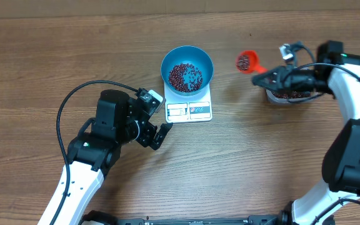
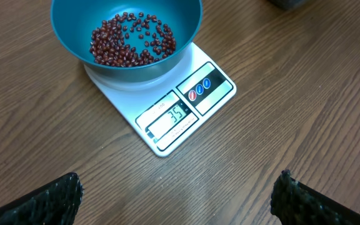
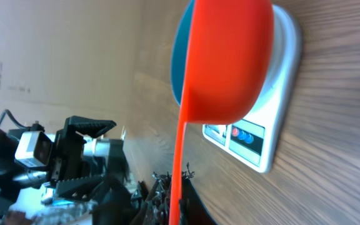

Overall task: Scoop item into bowl and weigh 150g on scale
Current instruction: 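Lift the filled scoop and carry it left over the teal bowl, then tilt the scoop with the right gripper to pour beans into the bowl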

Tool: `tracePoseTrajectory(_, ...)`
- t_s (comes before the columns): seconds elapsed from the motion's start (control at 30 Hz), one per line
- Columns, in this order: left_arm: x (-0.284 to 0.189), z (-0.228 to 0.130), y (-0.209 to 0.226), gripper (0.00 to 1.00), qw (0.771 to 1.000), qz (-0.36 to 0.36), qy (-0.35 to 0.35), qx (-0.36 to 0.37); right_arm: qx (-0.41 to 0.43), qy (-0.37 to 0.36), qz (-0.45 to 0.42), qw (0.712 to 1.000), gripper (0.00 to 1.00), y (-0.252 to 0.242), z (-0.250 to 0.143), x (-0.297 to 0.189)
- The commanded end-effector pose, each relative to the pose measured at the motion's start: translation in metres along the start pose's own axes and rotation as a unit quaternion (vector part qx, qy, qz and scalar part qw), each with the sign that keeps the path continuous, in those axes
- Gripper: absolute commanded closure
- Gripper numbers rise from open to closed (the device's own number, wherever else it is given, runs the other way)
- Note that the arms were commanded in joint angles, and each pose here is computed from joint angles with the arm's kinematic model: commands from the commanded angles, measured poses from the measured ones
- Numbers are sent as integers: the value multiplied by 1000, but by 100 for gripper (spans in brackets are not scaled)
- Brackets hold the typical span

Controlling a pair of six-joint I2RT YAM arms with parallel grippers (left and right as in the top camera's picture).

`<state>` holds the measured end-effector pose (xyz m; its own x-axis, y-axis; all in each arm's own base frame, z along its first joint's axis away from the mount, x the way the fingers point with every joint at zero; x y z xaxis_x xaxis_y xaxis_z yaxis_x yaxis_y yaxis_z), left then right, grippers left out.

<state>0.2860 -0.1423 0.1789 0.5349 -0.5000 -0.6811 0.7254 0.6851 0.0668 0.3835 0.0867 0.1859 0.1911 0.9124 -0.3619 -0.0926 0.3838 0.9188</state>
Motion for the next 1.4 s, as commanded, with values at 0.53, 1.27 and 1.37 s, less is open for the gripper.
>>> tracePoseTrajectory(0.53, 2, -3, 0, 1, 1000, -3, 3, -12, -80, 25, -123, 989, 96, 39, 0, 113)
tracePoseTrajectory(1.27, 2, -3, 0, 0, 1000, -3, 3, -12, -284, -24, -373, 883, 96, 33, 12, 142)
tracePoseTrajectory(1.37, 2, -3, 0, 0, 1000, -3, 3, -12, -297, -30, -396, 868, 96, 34, 12, 142)
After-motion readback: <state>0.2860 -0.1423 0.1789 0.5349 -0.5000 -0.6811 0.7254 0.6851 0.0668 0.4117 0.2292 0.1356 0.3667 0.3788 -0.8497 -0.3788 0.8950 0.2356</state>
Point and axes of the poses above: each gripper's point midway between its finger pads, its own x axis out along the fingers, its own y axis along the line the jaws close on, z = x × y, the point moved 1 cm from there along -x, back along the fingers, and after that the axes turned 10 degrees about x, right-handed, at the moved point
